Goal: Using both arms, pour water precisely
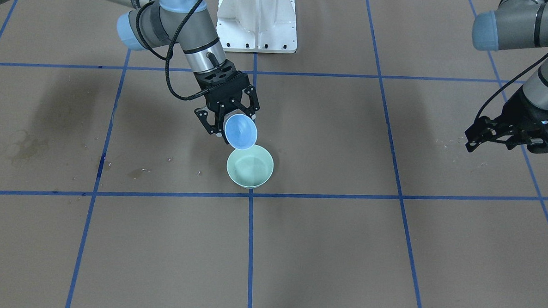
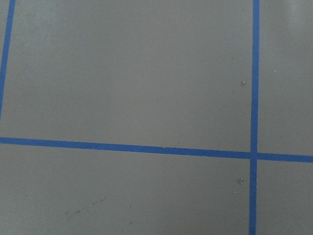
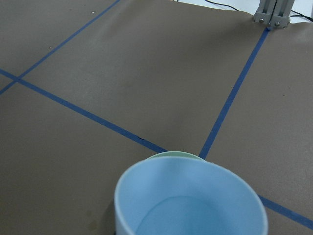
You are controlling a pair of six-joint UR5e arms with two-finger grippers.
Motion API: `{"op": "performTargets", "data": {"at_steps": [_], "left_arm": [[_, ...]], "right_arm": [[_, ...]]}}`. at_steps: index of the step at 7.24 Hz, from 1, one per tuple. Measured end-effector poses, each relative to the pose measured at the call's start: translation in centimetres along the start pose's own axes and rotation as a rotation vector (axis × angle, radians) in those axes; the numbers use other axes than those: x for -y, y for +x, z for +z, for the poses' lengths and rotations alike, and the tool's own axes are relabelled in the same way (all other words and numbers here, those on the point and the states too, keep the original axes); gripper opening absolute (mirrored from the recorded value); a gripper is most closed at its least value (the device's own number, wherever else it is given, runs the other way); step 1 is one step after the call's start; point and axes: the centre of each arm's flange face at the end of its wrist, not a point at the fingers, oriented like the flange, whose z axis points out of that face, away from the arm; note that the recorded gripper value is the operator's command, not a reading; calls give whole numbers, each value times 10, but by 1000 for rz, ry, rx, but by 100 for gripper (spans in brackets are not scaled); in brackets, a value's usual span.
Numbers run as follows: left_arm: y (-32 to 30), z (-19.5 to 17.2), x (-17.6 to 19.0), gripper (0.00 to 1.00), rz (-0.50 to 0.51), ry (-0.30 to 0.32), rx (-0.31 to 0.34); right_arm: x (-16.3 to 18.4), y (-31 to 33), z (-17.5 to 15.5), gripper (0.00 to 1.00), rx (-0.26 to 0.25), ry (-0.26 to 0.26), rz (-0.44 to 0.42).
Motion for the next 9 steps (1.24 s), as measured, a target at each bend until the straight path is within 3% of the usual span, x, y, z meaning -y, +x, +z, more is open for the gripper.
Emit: {"op": "performTargets", "data": {"at_steps": [3,9], "left_arm": [[-1,0,0,100,6,-2,1],[-9,1,-2,100,-2,-1,6]], "right_arm": [[12,0,13,0,-28,-110,8],[30,-17,9,0,-45,-381,58]]}}
